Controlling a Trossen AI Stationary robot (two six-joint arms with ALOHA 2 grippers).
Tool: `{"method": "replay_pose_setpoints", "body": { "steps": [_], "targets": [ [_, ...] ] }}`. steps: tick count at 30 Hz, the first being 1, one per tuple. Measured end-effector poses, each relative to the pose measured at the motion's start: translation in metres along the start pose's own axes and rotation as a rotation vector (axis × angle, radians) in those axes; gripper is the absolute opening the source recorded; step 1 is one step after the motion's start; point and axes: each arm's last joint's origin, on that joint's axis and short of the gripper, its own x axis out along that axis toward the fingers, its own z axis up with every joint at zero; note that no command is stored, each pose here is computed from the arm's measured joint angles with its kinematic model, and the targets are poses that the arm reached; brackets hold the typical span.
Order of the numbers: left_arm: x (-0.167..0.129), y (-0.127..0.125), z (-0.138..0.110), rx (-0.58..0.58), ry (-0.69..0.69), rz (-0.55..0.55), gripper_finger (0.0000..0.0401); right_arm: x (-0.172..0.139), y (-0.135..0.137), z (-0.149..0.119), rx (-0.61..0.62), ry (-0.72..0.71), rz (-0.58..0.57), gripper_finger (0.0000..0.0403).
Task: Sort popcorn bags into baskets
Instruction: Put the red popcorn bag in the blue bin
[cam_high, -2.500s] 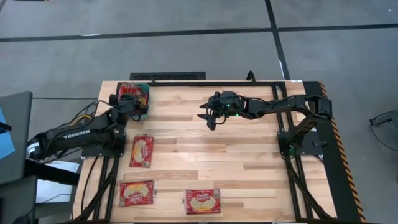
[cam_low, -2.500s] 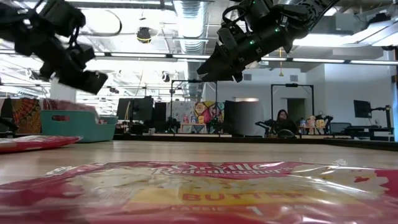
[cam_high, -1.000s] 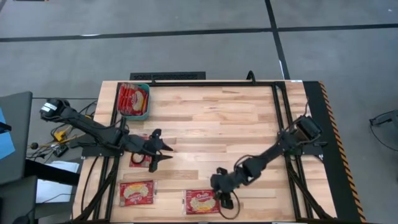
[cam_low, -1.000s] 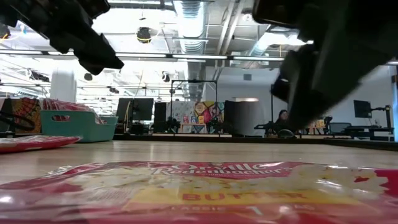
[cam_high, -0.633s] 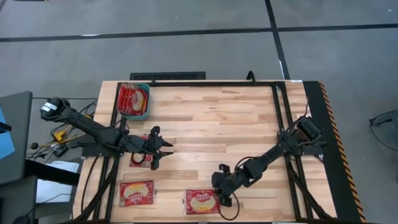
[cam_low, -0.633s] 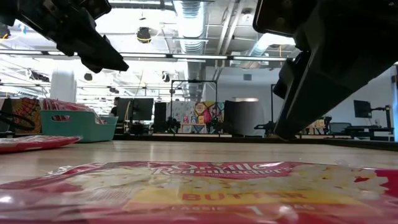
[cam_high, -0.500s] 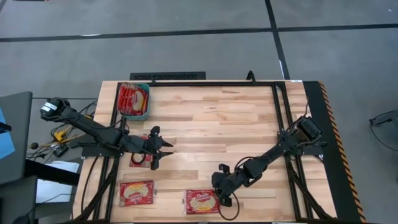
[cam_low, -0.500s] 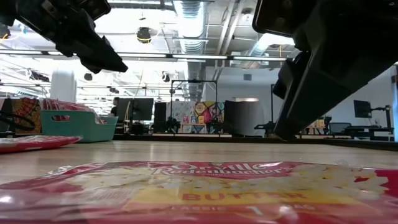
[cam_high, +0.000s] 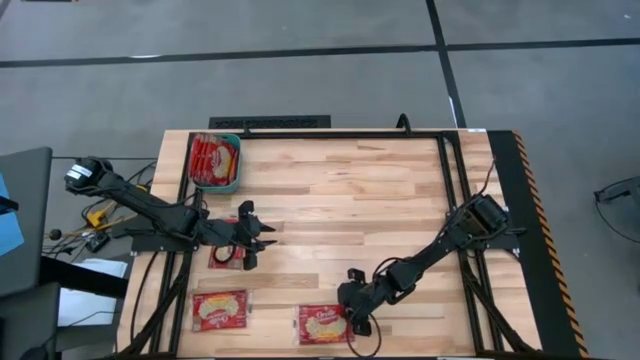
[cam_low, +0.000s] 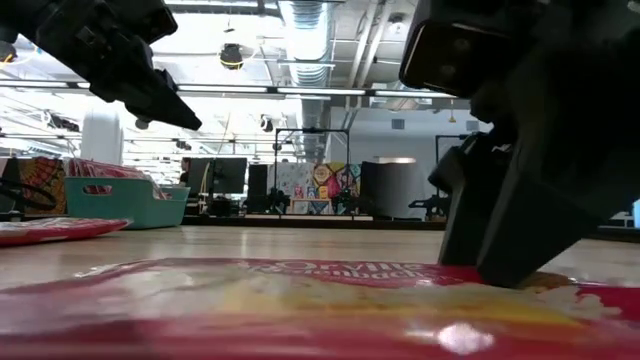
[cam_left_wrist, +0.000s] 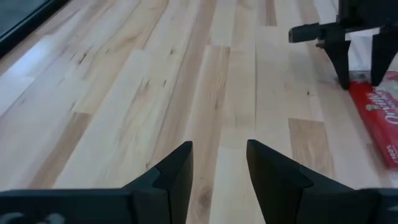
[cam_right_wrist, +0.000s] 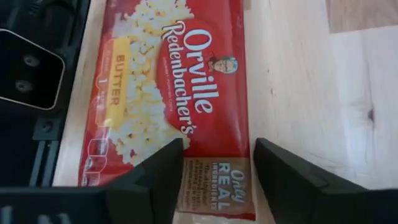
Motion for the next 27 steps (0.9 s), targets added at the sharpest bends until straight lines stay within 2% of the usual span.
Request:
{"method": "replay_pose_setpoints", "body": {
  "steps": [2, 6, 7, 11, 17, 20, 22, 27],
  "targets": [
    [0.000, 0.000, 0.000, -0.002, -0.001, 0.000, 0.0142, 0.002, -0.002, -0.002, -0.008, 0.017, -0.014, 0.0160],
    [0.000, 0.000, 0.001, -0.005, -0.009, 0.016, 0.0142, -0.006, -0.005, 0.004, -0.043, 0.014, -0.016, 0.0034],
    [0.000, 0.001, 0.001, -0.005, -0.012, 0.026, 0.0142, -0.008, -0.007, 0.006, -0.046, 0.008, -0.022, 0.0021],
    [0.000, 0.001, 0.001, -0.005, -0.017, 0.047, 0.0142, -0.023, -0.010, 0.011, -0.091, -0.047, -0.166, 0.0020],
    [0.000, 0.002, 0.001, -0.010, -0.028, 0.081, 0.0142, -0.058, -0.006, 0.019, -0.289, -0.168, -0.436, 0.0007],
    [0.000, 0.003, 0.003, -0.041, -0.038, 0.082, 0.0146, -0.071, -0.004, 0.025, -0.399, -0.203, -0.489, 0.0005],
    [0.002, 0.002, 0.004, -0.049, -0.047, 0.066, 0.0151, -0.080, -0.003, 0.030, -0.471, -0.228, -0.535, 0.0004],
    [0.013, -0.006, 0.003, -0.008, -0.068, -0.016, 0.0167, -0.095, -0.008, 0.039, -0.542, -0.284, -0.729, 0.0005]
  ]
}}
